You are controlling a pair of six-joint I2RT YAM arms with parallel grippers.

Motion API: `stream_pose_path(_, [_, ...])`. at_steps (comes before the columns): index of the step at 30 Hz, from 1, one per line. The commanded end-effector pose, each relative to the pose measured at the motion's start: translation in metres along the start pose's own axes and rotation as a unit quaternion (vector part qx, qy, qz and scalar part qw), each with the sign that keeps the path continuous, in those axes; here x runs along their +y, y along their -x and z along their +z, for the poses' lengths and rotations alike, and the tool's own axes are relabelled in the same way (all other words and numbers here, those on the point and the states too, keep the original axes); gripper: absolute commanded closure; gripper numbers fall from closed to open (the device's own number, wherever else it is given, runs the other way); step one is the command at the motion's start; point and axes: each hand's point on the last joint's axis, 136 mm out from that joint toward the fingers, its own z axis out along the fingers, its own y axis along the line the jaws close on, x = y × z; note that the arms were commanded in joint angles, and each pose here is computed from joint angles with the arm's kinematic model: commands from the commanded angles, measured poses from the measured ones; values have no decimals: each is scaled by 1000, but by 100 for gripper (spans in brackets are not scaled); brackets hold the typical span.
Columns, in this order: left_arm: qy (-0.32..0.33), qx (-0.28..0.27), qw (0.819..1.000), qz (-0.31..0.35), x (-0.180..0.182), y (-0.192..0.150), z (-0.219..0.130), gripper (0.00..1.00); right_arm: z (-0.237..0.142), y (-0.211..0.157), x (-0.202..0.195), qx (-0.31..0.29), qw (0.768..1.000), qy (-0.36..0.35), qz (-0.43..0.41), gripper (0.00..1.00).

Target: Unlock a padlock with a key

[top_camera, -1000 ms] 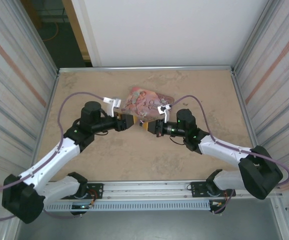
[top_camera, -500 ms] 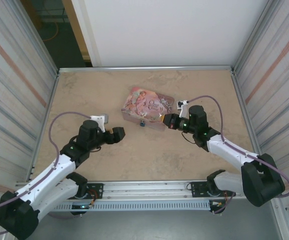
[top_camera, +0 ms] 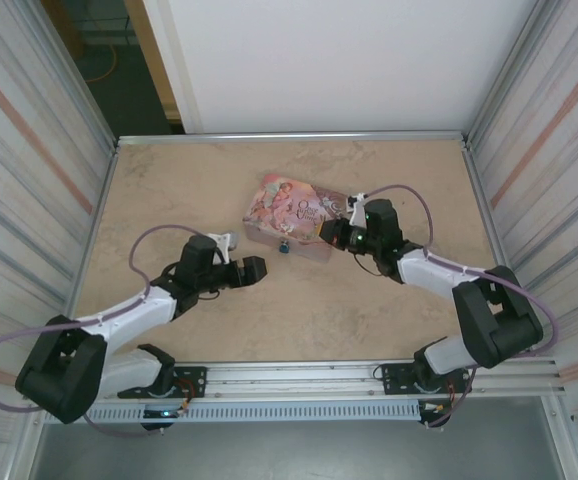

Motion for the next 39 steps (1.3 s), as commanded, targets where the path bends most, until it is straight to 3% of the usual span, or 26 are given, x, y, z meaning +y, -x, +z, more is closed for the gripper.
stream_pose_path(1, [-47, -28, 998, 9, -26, 26, 2, 16, 6, 11, 1, 1, 1000, -4, 6, 100])
stream_pose_path(14, [-31, -16, 999, 40, -19, 34, 25, 19, 32, 8, -28, 50, 998, -33, 9, 100])
stream_pose_path(27, [-21, 4, 997, 73, -14, 36, 41, 20, 30, -37, -56, 96, 993, -67, 32, 100])
stream_pose_path(39, [-16, 17, 995, 94, -4, 32, 56, 30, 25, -62, -59, 104, 991, -78, 36, 100])
